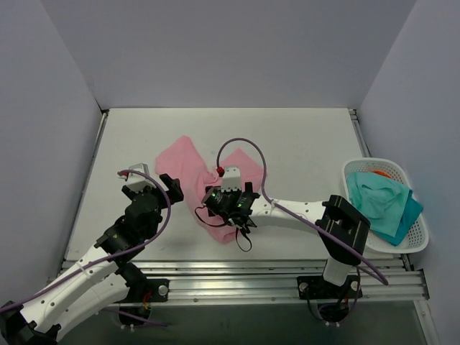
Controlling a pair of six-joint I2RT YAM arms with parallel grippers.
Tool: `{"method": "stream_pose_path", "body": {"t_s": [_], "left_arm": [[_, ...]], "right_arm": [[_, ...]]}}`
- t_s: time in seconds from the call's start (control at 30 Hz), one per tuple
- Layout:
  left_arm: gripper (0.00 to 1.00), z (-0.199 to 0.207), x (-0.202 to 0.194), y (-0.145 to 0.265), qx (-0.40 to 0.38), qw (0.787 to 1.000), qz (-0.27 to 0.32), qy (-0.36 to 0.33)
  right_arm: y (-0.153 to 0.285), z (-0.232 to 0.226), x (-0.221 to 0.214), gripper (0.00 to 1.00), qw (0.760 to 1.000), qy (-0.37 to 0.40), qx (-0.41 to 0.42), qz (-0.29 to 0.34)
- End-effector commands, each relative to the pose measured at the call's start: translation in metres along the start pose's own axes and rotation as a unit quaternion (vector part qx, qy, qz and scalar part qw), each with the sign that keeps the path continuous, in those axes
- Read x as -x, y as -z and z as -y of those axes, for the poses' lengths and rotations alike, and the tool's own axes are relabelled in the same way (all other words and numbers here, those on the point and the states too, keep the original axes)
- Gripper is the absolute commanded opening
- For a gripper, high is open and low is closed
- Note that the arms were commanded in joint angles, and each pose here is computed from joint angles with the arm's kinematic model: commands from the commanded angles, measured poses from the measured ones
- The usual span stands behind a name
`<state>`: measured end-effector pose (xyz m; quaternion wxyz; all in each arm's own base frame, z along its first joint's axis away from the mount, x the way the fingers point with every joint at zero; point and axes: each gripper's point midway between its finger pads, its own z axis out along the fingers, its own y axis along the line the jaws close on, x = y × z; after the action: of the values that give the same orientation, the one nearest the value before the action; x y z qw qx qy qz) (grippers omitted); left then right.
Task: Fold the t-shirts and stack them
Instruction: Flatten the tshirt out
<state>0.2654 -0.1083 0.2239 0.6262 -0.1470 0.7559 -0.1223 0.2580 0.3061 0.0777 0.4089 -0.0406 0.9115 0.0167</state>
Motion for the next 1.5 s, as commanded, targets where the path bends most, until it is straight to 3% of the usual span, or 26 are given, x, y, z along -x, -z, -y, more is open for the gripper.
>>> {"method": "stream_pose_path", "body": {"t_s": [0.0, 0.37, 0.57, 0.93, 1.3, 1.47], "left_arm": [[0.97, 0.002, 0.007, 0.002, -0.001, 1.000, 0.009, 0.010], [0.97, 0.006, 0.006, 0.000, -0.006, 1.000, 0.004, 0.008], [0.97, 0.004, 0.007, 0.002, -0.004, 1.000, 0.005, 0.008], [0.97, 0.004, 0.008, 0.002, -0.005, 1.000, 0.007, 0.009], [0.97, 0.003, 0.007, 0.002, -0.004, 1.000, 0.007, 0.008], [0.97, 0.003, 0.007, 0.002, -0.002, 1.000, 0.008, 0.008]], "right_arm": [[-0.003, 0.022, 0.022, 1.00, 0.999, -0.012, -0.031, 0.024], [-0.040, 0.000, -0.010, 0.96, 1.000, -0.024, 0.006, -0.017], [-0.017, -0.045, 0.010, 0.96, 0.999, -0.011, 0.038, 0.006], [0.007, -0.048, 0.014, 0.97, 0.999, -0.003, 0.032, 0.027], [-0.003, -0.066, 0.001, 0.97, 0.998, 0.005, 0.053, 0.015], [-0.013, -0.072, -0.020, 0.90, 0.998, 0.006, 0.067, -0.005]]}}
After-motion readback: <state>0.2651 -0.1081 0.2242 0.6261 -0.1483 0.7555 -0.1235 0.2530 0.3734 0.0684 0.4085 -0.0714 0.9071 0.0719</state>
